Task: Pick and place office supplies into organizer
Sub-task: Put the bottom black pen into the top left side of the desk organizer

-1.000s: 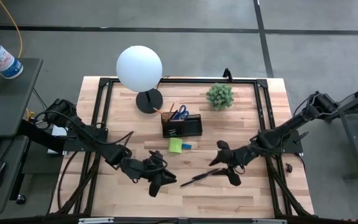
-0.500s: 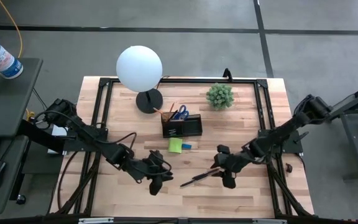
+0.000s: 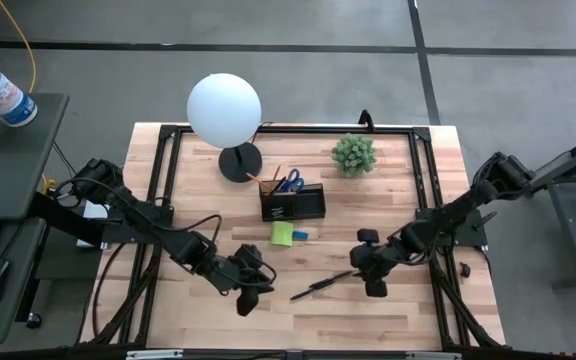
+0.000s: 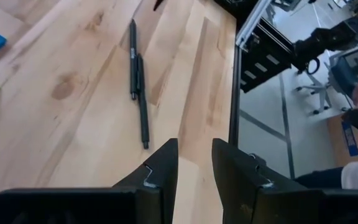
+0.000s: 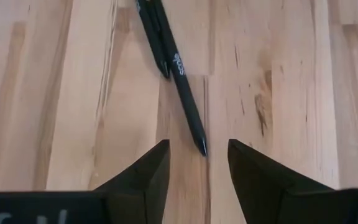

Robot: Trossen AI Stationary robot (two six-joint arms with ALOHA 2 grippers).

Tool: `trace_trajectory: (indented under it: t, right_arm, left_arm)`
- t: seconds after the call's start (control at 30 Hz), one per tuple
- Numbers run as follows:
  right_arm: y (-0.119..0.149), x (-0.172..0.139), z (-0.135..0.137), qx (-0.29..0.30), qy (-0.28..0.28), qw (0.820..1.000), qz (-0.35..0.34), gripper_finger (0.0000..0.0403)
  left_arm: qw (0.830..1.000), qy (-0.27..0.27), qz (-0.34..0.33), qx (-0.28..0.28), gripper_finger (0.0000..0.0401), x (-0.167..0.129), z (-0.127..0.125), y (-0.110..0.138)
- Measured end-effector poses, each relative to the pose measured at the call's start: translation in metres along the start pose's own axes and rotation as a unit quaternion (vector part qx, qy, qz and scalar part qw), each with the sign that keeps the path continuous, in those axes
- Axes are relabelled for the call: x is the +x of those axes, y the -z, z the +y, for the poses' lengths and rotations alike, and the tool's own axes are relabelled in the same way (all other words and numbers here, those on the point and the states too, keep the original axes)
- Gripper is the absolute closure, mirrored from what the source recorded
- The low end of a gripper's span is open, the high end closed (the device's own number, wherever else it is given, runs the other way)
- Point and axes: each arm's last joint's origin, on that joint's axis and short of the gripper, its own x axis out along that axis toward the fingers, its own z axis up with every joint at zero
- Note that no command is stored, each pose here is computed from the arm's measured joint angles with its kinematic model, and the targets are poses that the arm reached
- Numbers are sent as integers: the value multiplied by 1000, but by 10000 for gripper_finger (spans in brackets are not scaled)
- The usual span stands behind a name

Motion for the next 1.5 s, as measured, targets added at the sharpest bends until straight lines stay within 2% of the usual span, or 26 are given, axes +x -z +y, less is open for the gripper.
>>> trace_trajectory:
  t: [0.27,0.5,0.73,0.97,1.07,1.27,1.5]
  right_arm:
    - [4,2,-3,-16,12,1000,1,258]
    - [21,12,-11,2,13,1000,1,257]
    - [21,14,-11,5,11,1000,-23,262]
    - [20,13,-10,10,6,999,-30,262]
    - [19,12,-9,26,-8,999,-26,263]
    - [20,9,-3,43,-48,998,-20,261]
    - [25,7,7,43,-68,997,-11,264]
  left_arm:
    - [1000,3,3,0,316,0,0,0]
    - [1000,4,3,-15,316,0,0,0]
    - [1000,2,5,-16,316,5,1,3]
    - [1000,11,8,-27,316,23,1,11]
    - [1000,16,-5,-11,316,35,2,15]
    - [1000,-18,-9,12,316,54,9,27]
    - [998,-20,-7,53,316,84,-6,26]
